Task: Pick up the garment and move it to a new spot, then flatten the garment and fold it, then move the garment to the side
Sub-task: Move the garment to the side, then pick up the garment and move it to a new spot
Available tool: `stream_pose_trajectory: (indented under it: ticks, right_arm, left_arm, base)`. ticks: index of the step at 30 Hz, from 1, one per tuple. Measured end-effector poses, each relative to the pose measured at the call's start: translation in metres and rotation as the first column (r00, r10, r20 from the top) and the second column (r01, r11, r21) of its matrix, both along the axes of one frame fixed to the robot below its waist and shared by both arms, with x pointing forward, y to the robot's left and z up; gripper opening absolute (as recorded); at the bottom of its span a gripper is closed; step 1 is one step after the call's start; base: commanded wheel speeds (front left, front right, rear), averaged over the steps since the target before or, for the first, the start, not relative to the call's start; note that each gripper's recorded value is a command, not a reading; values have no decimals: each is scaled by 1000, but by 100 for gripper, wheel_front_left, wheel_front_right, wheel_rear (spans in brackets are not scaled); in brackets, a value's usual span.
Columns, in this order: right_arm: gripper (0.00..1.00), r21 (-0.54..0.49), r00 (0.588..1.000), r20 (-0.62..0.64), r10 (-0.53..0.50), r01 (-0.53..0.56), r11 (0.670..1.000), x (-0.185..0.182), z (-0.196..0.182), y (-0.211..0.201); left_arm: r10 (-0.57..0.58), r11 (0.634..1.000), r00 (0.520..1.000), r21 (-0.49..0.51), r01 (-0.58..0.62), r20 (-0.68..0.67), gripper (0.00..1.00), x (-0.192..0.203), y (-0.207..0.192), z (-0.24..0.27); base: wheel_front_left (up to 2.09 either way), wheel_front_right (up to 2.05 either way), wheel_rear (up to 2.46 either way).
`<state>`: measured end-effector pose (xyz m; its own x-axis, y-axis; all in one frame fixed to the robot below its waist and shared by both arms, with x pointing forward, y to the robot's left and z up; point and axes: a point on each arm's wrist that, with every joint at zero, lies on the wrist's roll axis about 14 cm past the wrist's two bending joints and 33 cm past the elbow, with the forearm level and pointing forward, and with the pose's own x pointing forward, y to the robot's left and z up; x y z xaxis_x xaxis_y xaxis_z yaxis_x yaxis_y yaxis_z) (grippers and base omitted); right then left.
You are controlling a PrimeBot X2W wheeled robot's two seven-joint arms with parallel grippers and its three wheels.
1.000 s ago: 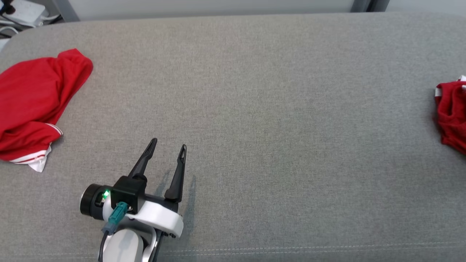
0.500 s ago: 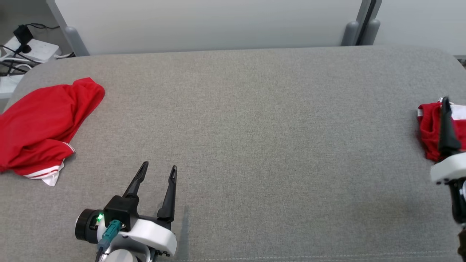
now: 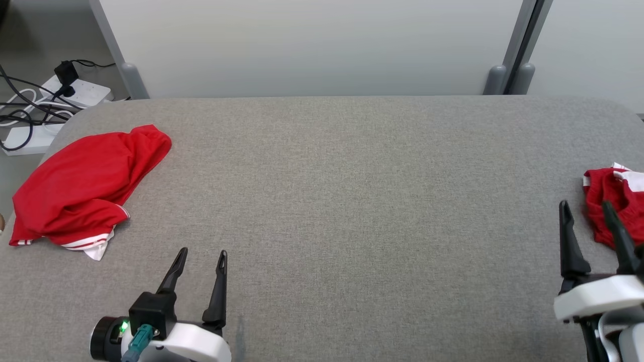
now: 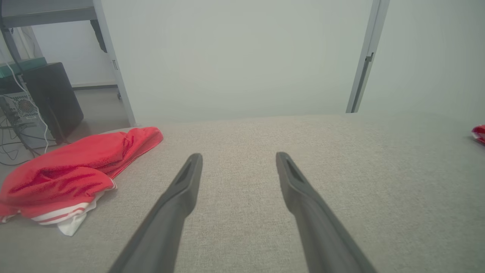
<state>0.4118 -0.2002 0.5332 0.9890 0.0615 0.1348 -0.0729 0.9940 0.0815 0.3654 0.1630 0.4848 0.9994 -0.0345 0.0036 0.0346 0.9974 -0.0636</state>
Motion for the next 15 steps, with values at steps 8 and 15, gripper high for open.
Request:
stream_pose_trajectory:
  ticks: [8,15]
  right_arm:
    - [100,23,997,-71,-19,21,1000,-19,-27,4]
    - [100,23,997,-81,-11,12,1000,-21,-31,11]
  left_arm:
    - [40,999,999,7,-40,-21,100,-10,13,-7]
    - [58,998,998,8,-58,-20,100,-11,18,-7]
  base:
    - [0,0,0]
    - [0,0,0]
